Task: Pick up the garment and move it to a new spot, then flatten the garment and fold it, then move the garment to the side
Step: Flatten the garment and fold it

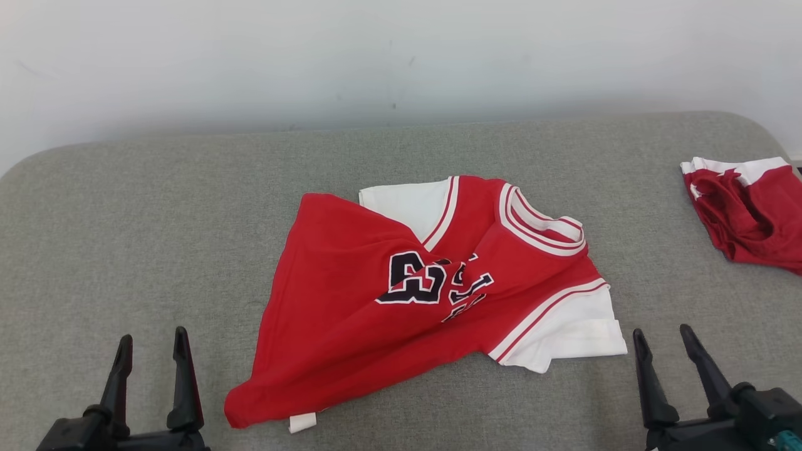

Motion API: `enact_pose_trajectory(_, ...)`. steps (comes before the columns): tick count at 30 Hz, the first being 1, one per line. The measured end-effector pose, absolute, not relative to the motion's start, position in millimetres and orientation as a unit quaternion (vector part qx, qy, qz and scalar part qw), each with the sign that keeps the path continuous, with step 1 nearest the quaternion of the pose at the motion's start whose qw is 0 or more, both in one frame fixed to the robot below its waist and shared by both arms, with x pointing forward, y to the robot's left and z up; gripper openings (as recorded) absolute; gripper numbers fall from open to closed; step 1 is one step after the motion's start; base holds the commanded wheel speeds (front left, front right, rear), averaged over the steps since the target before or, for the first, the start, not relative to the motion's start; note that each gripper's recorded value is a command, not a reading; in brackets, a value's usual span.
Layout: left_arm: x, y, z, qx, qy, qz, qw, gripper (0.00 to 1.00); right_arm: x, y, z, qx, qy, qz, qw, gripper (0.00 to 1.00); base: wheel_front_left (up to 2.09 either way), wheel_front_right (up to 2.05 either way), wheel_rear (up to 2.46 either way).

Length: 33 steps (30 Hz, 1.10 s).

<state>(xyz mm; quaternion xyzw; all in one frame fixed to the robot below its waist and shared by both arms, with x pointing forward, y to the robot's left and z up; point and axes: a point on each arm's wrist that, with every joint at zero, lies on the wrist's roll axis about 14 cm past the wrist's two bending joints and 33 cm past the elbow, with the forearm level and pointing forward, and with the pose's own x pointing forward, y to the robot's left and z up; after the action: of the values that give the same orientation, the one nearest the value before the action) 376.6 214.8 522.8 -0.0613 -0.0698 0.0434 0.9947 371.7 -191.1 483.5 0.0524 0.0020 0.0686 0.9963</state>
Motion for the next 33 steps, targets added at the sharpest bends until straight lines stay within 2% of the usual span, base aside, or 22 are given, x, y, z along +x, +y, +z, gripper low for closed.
enact_pose_trajectory(11, 371, 219, 523, -0.057, -0.072, 0.047, 0.995, 1.00, 381, -150, 446, 0.058, 0.069, 0.137, 0.987, 1.00, 0.00, 0.00, 0.00)
enact_pose_trajectory(21, 363, 235, 516, -0.056, -0.061, 0.069, 0.994, 1.00, 396, -121, 402, 0.075, 0.150, 0.159, 0.973, 1.00, 0.00, 0.00, 0.00)
enact_pose_trajectory(22, 362, 236, 515, -0.055, -0.061, 0.071, 0.994, 1.00, 396, -119, 398, 0.074, 0.157, 0.161, 0.972, 0.88, 0.00, 0.00, 0.00)
enact_pose_trajectory(23, 362, 237, 515, -0.055, -0.060, 0.073, 0.994, 1.00, 397, -116, 396, 0.082, 0.162, 0.160, 0.970, 0.24, 0.00, 0.00, 0.00)
enact_pose_trajectory(24, 362, 238, 514, -0.055, -0.059, 0.075, 0.994, 1.00, 398, -113, 393, 0.091, 0.169, 0.159, 0.968, 0.00, 0.00, 0.00, 0.00)
enact_pose_trajectory(33, 366, 233, 510, -0.060, -0.053, 0.070, 0.994, 1.00, 406, -110, 412, 0.150, 0.134, 0.145, 0.969, 0.00, 0.00, 0.00, 0.00)
